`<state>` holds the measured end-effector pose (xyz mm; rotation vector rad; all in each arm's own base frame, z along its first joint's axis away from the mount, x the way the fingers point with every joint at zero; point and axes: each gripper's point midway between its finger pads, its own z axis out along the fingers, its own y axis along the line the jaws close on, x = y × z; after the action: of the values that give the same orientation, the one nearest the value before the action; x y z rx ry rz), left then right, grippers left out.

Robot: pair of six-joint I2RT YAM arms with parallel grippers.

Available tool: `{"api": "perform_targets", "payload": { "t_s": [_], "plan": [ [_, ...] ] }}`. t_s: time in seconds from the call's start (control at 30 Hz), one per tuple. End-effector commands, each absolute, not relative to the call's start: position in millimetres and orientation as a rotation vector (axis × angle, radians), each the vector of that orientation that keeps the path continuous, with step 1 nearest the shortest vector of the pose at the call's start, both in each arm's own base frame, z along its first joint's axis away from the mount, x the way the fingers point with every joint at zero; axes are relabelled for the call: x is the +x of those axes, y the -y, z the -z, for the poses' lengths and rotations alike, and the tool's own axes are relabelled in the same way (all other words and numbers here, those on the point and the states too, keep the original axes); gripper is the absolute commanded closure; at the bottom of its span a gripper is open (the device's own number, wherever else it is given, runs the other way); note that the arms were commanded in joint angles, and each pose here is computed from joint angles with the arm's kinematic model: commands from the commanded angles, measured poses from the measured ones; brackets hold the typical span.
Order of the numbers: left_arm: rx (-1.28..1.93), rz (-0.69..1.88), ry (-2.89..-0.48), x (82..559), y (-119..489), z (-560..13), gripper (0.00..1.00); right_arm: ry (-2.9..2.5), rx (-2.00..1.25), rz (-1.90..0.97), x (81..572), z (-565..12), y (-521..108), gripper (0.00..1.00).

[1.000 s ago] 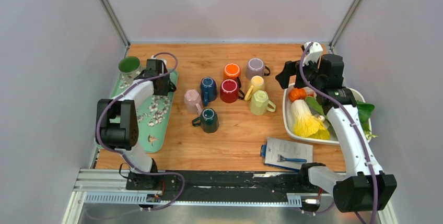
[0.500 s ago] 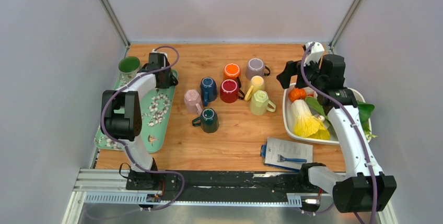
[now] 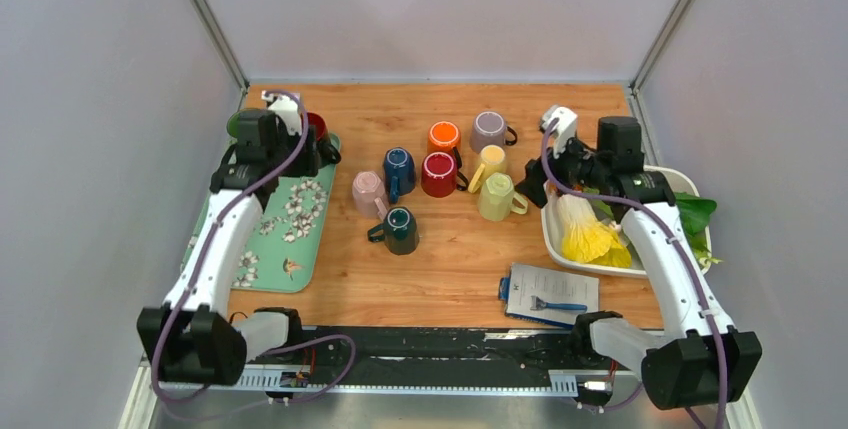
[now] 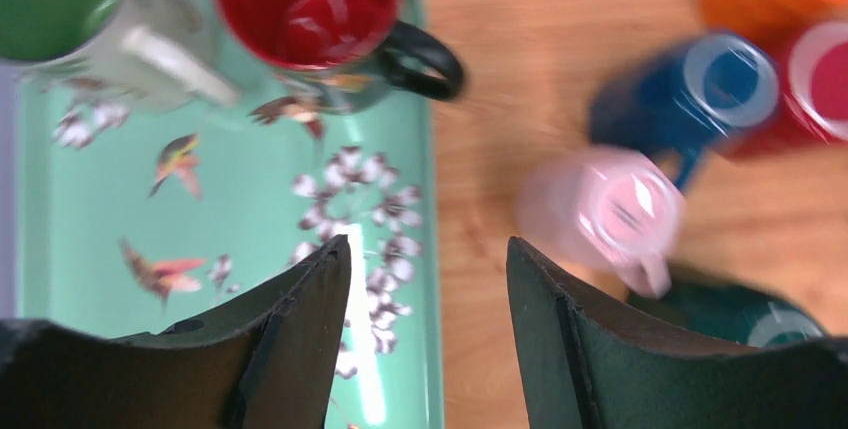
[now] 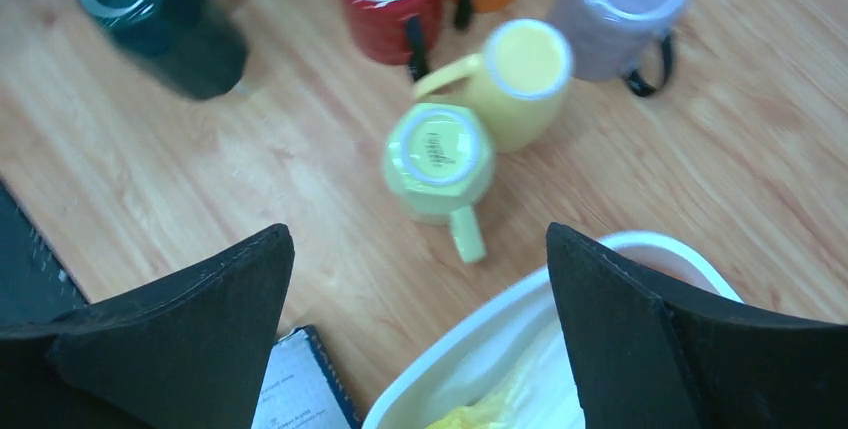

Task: Turn the mug right side up
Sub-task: Place the cup on the tray, then turn over the cup at the center of the board.

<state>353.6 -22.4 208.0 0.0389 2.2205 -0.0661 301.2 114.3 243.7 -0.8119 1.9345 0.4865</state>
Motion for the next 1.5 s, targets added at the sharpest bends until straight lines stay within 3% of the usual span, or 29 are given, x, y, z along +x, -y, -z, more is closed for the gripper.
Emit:
{"api": "perform_targets", "payload": {
  "t_s": [0.0, 0.1, 0.37, 0.87, 1.23, 1.47],
  "plan": [
    [0.532, 0.417, -2.11, 297.7, 83.7, -199.8, 0.34, -1.796, -1.229, -0.566, 264.0, -222.7, -158.4, 0.0],
    [0.906, 0.562, -1.879, 255.4, 116.2, -207.6, 0.35, -1.738, -1.415, -0.601, 243.8, -206.9, -191.5, 0.0],
    [1.324, 0.65, -1.811, 200.0, 151.7, -142.8, 0.36, -1.595, -1.644, -0.648, 226.3, -195.4, -245.8, 0.0],
    [1.399, 0.48, -1.796, 254.9, 175.8, -92.1, 0.41, -1.547, -1.698, -0.683, 210.6, -182.3, -276.9, 0.0],
    [1.466, 0.429, -1.82, 259.4, 186.7, -64.9, 0.59, -1.561, -1.693, -0.625, 209.0, -175.0, -265.3, 0.0],
    [1.435, 0.464, -1.854, 260.8, 191.3, -75.4, 0.97, -1.553, -1.707, -0.618, 210.7, -173.0, -266.6, 0.0]
  ]
}}
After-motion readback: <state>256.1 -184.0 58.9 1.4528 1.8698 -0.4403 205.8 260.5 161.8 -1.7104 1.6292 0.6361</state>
